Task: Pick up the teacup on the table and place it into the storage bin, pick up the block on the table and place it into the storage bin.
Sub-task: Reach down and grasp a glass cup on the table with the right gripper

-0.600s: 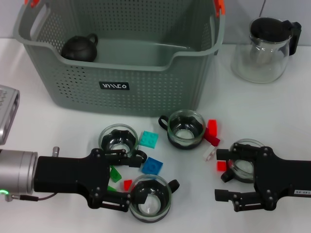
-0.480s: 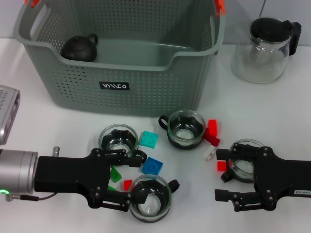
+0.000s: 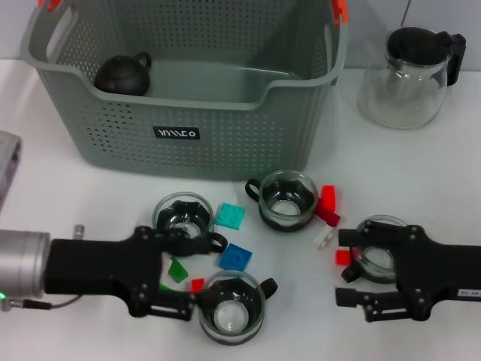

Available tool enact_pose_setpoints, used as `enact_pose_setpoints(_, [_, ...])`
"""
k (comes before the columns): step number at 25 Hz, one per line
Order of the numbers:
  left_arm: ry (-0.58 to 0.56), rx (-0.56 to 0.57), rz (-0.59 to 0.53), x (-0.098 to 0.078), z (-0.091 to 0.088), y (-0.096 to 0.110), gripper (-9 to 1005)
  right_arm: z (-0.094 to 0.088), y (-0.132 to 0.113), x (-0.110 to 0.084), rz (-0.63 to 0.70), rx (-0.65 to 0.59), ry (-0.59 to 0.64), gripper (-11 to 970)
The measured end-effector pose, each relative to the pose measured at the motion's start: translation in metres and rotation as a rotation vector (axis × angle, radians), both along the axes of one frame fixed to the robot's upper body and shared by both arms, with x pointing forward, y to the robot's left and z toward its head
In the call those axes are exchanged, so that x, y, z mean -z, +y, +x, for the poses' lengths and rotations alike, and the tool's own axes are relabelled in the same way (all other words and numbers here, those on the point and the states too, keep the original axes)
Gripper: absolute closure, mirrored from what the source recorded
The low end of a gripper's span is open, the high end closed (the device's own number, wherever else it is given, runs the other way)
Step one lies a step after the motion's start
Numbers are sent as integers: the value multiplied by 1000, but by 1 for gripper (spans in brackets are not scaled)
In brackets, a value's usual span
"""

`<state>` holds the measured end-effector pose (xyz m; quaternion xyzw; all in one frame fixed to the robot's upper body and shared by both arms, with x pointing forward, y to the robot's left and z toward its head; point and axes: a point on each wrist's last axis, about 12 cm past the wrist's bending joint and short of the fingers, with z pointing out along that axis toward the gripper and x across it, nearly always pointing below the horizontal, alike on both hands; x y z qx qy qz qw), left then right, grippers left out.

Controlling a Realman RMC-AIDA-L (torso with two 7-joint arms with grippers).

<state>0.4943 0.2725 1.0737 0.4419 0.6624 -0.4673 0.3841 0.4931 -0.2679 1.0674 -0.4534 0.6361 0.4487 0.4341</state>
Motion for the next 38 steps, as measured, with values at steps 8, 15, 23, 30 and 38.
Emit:
enact_pose_setpoints(8, [25,-227,-25,-9,-5,46,152,19,-29,-50,-182,22,252,53])
enact_pose_setpoints(15, [21,-326,-12,-7,-18,69,152,45,-20,-99,-375,-16,316,120])
enact_pose_setpoints(23, [26,-385,-12,-3,-29,78,152,58,13,-113,-563,-71,323,329])
enact_pose_setpoints(30, [28,-391,-12,-1,-30,78,153,61,30,-121,-698,-12,319,356])
enact_pose_setpoints(38, [32,-402,-10,2,-25,75,153,58,51,-122,-878,-33,265,386])
